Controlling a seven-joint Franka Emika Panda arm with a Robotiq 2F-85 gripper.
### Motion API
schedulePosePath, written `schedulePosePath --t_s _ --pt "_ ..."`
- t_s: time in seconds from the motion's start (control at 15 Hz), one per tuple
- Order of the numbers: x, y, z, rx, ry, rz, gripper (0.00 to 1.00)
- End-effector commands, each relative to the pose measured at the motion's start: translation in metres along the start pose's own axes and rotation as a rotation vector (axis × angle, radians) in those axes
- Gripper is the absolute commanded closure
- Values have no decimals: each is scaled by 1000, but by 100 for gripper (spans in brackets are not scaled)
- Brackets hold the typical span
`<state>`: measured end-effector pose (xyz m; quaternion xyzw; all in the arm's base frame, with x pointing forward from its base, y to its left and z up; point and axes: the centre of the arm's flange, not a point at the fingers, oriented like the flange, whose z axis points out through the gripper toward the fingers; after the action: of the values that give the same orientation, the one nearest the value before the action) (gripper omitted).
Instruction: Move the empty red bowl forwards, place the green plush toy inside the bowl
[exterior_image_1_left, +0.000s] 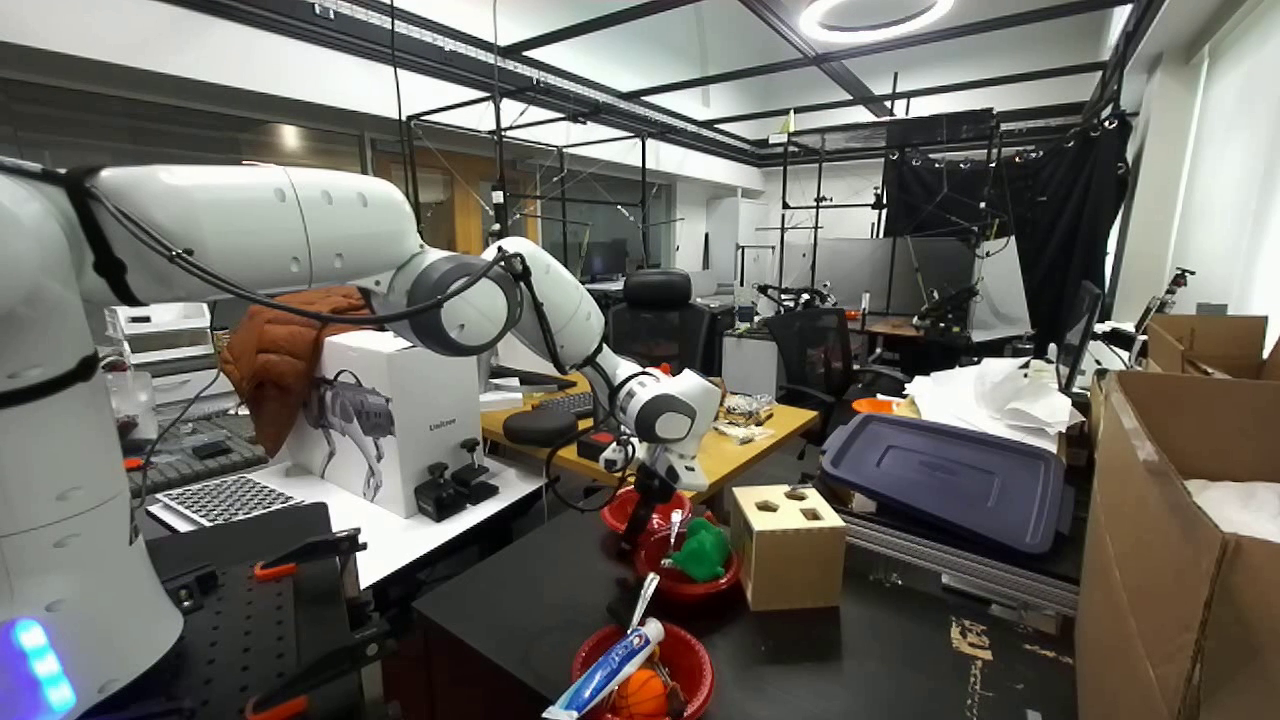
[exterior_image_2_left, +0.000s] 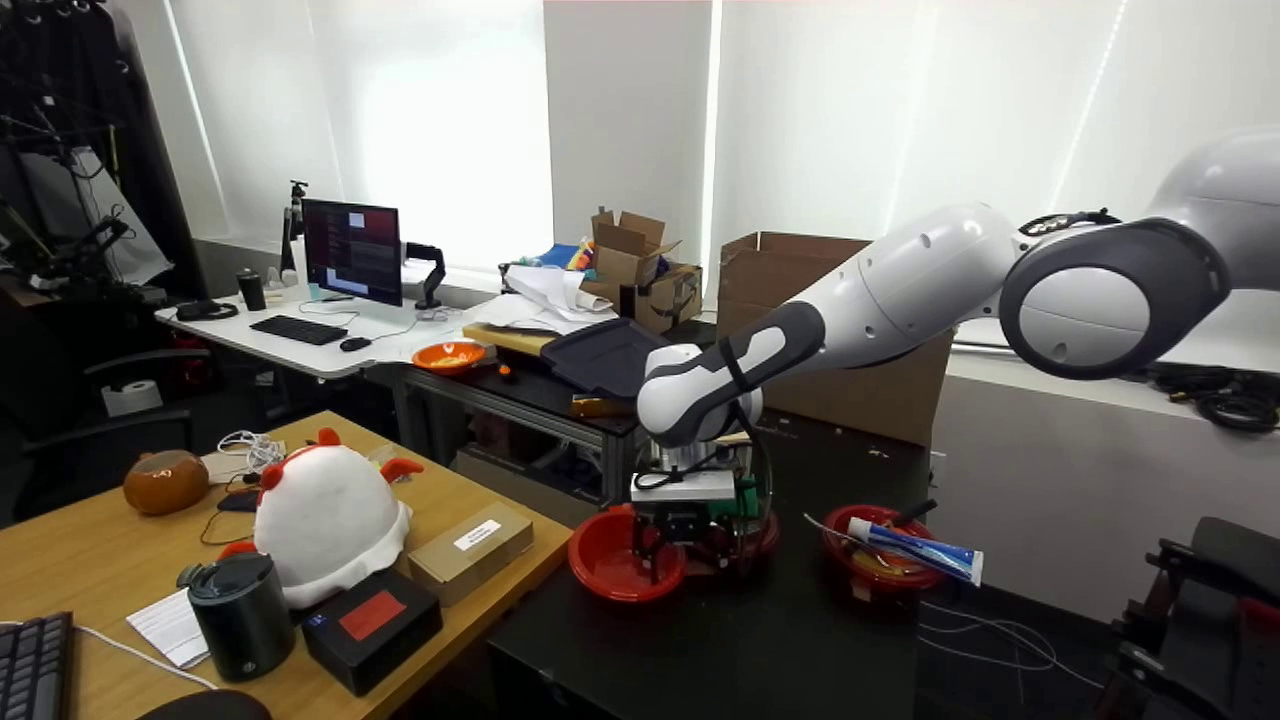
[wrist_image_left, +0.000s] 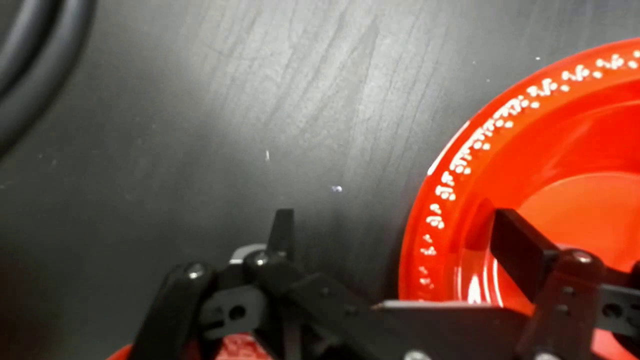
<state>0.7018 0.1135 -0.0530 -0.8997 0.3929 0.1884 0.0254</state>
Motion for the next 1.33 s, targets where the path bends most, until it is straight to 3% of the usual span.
schedulePosePath --t_s 0.0,0.33,0.8,1.27 --pt "30 -33 11 -100 -68 31 0" --pt "13 -17 6 -250 -195 -58 0" --pt "-1 3 -2 -403 -264 -159 0" --pt "-3 -6 -5 -354 -257 -224 0"
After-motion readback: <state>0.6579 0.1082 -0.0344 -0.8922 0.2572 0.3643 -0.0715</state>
